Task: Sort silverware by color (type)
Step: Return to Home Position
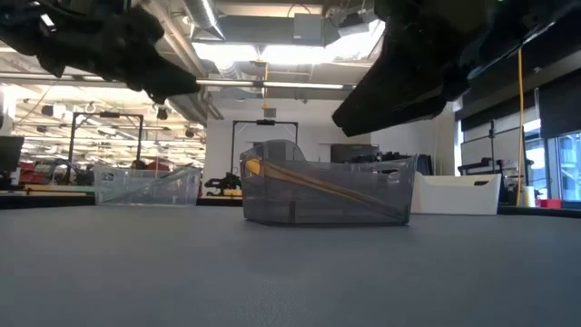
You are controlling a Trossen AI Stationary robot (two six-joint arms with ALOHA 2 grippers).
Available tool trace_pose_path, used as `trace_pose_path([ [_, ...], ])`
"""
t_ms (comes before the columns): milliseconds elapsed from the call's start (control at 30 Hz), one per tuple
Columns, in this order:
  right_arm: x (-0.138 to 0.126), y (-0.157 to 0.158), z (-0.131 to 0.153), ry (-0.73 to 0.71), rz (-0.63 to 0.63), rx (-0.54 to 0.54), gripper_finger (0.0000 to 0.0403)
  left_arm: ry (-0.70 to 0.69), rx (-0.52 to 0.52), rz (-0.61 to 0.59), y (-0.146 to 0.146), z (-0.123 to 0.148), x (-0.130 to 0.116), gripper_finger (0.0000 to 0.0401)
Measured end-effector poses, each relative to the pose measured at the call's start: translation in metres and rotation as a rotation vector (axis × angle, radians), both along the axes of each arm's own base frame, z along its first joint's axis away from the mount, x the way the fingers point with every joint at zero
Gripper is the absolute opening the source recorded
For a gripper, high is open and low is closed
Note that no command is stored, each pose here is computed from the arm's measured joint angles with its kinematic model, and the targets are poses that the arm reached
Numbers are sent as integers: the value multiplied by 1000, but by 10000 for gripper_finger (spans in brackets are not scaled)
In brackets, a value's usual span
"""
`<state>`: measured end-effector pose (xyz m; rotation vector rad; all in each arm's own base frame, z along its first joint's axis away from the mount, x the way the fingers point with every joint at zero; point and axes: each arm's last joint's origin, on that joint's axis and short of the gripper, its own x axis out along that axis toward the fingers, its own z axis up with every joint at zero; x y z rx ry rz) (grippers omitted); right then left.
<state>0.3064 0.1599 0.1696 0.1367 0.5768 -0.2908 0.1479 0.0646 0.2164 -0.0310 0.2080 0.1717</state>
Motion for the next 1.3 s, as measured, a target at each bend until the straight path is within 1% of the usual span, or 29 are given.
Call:
trace_pose_path([
  [100,4,-3,3,-21,11,-26,198,18,-30,-159,-24,-6,8,125],
  [167,5,-4,6,-33,34,-52,198,43,-28,-229,-40,-13,11,117],
  [233,6,-7,11,-41,48,-82,197,74,-15,-255,-54,-24,11,107],
  [300,6,-9,17,-51,64,-99,192,70,-1,-284,-67,-34,9,95],
  [367,7,-12,23,-61,90,-115,177,33,6,-323,-78,-39,7,81],
  [467,13,-22,28,-60,150,-150,139,6,12,-362,-85,-38,4,61],
  [600,25,-48,27,-16,312,-69,79,36,30,-363,-84,-38,-2,36],
  [700,33,-68,30,-30,359,-56,39,25,29,-348,-80,-36,-7,21],
  [800,39,-82,33,-66,392,-67,9,-34,25,-350,-76,-31,-14,9],
  [867,41,-87,35,-78,412,-68,3,-66,24,-338,-74,-33,-19,4],
  [1000,42,-91,35,-81,434,-47,16,-111,27,-308,-70,-45,-29,2],
  [1067,38,-93,34,-97,444,-38,20,-140,28,-292,-68,-48,-32,5],
  [1167,20,-97,33,-165,466,-24,20,-200,27,-271,-66,-44,-36,7],
  [1233,1,-102,33,-233,455,-18,17,-220,26,-264,-65,-42,-38,8],
  [1300,-22,-111,29,-293,430,-1,15,-209,24,-260,-65,-43,-39,8],
])
